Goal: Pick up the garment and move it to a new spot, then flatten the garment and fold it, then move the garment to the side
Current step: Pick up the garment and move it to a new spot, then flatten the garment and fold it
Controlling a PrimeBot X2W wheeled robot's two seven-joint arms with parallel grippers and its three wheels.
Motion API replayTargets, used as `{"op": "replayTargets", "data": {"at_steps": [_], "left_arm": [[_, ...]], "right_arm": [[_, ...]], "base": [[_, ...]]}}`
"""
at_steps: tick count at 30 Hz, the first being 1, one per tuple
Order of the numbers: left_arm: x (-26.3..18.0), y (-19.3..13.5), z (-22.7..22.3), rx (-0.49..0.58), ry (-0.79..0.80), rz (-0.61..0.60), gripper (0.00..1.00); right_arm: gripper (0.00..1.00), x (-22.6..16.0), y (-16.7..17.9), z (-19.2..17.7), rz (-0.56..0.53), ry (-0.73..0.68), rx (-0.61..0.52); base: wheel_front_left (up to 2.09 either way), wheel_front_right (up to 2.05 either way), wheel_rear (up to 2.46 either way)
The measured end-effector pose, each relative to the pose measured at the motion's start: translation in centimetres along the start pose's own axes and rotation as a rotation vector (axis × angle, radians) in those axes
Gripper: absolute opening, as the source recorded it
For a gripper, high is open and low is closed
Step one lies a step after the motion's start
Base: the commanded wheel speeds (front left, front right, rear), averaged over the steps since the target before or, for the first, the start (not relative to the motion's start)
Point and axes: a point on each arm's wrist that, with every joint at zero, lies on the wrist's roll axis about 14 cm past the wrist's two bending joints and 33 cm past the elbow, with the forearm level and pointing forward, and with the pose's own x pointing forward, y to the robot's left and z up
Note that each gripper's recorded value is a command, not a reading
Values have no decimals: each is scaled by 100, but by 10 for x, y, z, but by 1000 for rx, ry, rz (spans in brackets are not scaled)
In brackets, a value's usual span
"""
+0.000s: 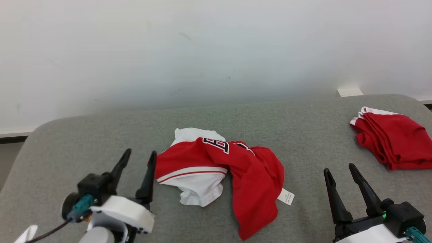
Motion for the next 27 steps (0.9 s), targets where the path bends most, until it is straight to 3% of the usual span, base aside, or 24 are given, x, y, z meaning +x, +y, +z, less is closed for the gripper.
{"op": "replayTargets", "data": {"at_steps": [6, 11, 27], "left_arm": [[-35, 33, -3, 12, -13, 145, 100], [-55, 37, -12, -40, -2, 226, 100], [-56, 18, -21, -75, -2, 200, 100]], "right_arm": [[100, 1, -1, -4, -5, 7, 6], [100, -4, -2, -12, -17, 29, 18], [100, -6, -5, -17, -27, 45, 22]], "base": [[0, 0, 0], [0, 0, 0], [0, 0, 0]]}}
